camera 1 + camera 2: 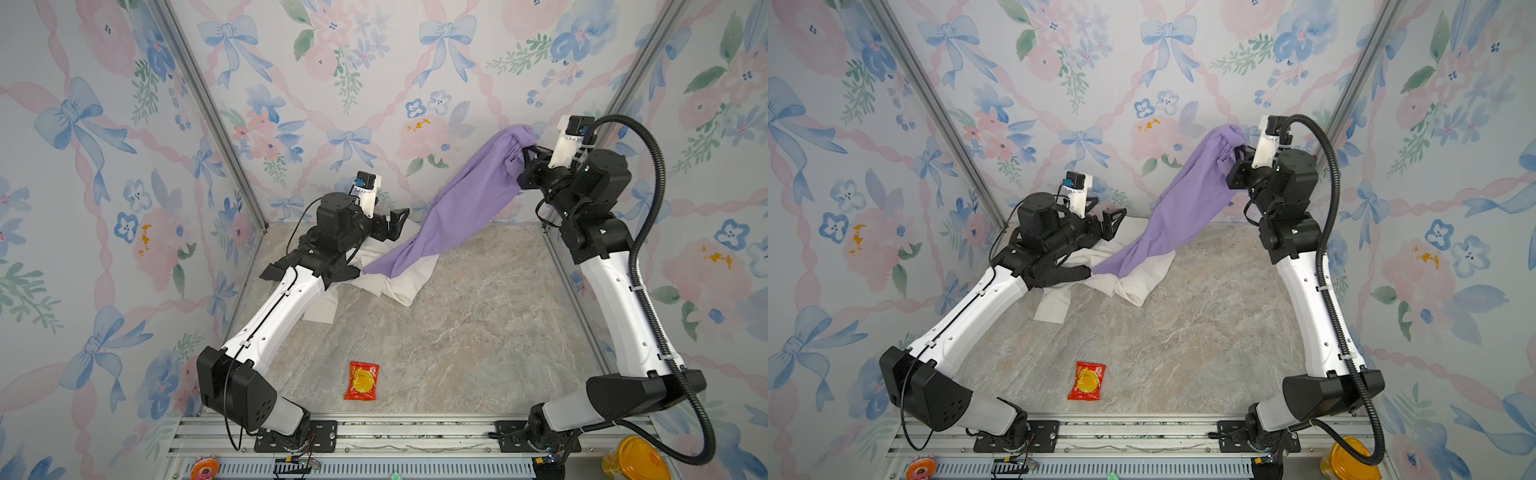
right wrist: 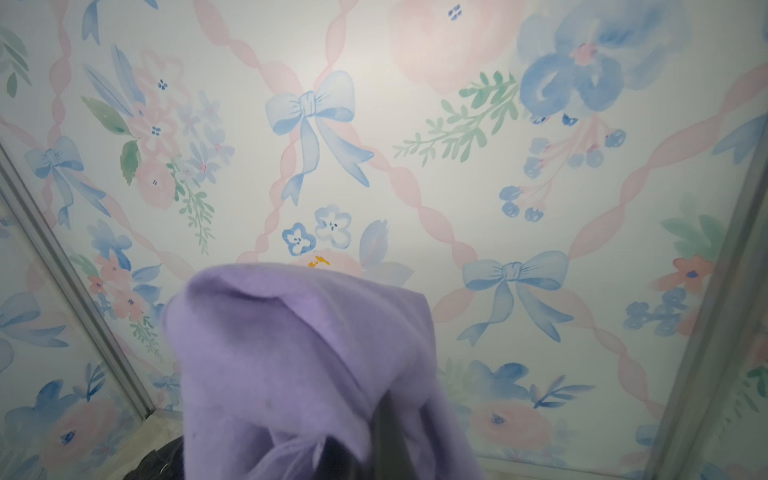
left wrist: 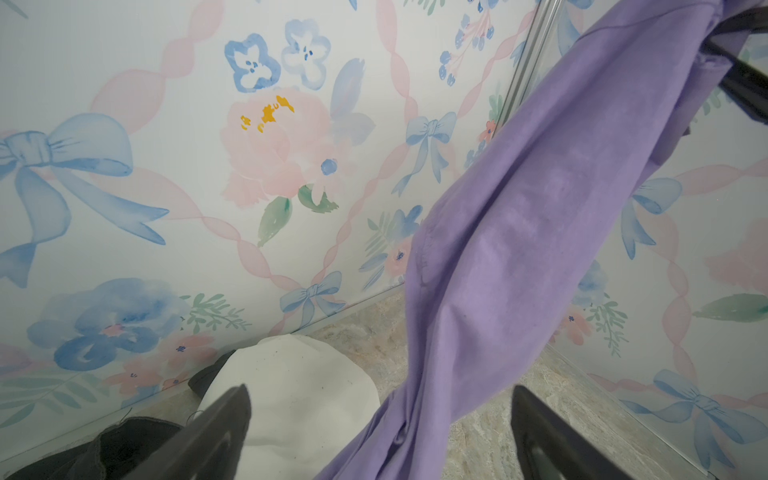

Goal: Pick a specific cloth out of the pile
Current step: 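Open the left gripper and pull the lavender cloth away with the right gripper, then lower the lavender cloth onto the table away from the pile with the right gripper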

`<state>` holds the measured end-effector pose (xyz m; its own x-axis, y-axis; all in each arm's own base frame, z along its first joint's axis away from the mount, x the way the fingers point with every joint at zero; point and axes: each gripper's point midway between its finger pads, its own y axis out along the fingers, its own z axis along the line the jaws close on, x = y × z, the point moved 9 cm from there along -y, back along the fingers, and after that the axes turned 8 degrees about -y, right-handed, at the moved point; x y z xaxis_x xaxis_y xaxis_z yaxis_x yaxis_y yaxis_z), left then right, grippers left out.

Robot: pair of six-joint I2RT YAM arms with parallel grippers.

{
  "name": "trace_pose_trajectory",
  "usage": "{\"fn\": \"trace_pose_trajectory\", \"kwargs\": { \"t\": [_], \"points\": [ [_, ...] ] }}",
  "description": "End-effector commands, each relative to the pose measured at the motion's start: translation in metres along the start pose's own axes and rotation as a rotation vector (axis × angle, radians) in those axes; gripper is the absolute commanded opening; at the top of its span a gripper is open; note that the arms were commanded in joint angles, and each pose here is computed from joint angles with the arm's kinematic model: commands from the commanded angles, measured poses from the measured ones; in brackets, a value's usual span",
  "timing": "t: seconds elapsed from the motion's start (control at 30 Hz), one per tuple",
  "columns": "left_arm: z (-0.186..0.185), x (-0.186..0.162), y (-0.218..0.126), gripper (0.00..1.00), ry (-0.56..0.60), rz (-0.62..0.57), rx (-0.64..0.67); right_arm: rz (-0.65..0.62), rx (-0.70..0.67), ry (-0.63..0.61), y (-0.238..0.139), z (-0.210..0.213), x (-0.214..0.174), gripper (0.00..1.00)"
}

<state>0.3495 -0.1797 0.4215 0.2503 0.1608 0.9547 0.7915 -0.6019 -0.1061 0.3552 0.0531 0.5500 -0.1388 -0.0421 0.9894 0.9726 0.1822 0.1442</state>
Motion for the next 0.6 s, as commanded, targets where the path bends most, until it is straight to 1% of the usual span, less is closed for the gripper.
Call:
{"fn": "trace_pose_trajectory", "kwargs": {
  "t": [0.0, 0.13, 0.27, 0.33, 0.4, 0.5, 0.57],
  "points": [
    [-0.004, 0.012, -0.009, 0.98, 0.02, -0.057, 0.004, -0.171, -0.05, 0.04, -0.01, -0.014, 0.041, 0.0],
    [-0.003, 0.012, -0.006, 0.98, 0.034, -0.064, 0.01, -0.202, -0.067, 0.069, -0.002, -0.023, 0.047, 0.0],
    [-0.002, 0.011, -0.003, 0.98, 0.046, -0.063, 0.011, -0.163, -0.047, 0.109, 0.018, -0.028, 0.034, 0.0],
    [-0.002, 0.011, -0.002, 0.98, 0.053, -0.06, 0.012, -0.141, -0.032, 0.128, 0.028, -0.031, 0.027, 0.0],
    [-0.001, 0.009, -0.002, 0.98, 0.063, -0.056, 0.016, -0.084, -0.009, 0.143, 0.044, -0.034, 0.012, 0.0],
    [0.002, 0.006, -0.002, 0.98, 0.082, -0.05, 0.028, -0.03, 0.018, 0.194, 0.058, -0.041, 0.001, 0.0],
    [0.002, 0.005, -0.002, 0.98, 0.088, -0.049, 0.033, 0.006, 0.021, 0.2, 0.067, -0.047, -0.009, 0.0]
  ]
}}
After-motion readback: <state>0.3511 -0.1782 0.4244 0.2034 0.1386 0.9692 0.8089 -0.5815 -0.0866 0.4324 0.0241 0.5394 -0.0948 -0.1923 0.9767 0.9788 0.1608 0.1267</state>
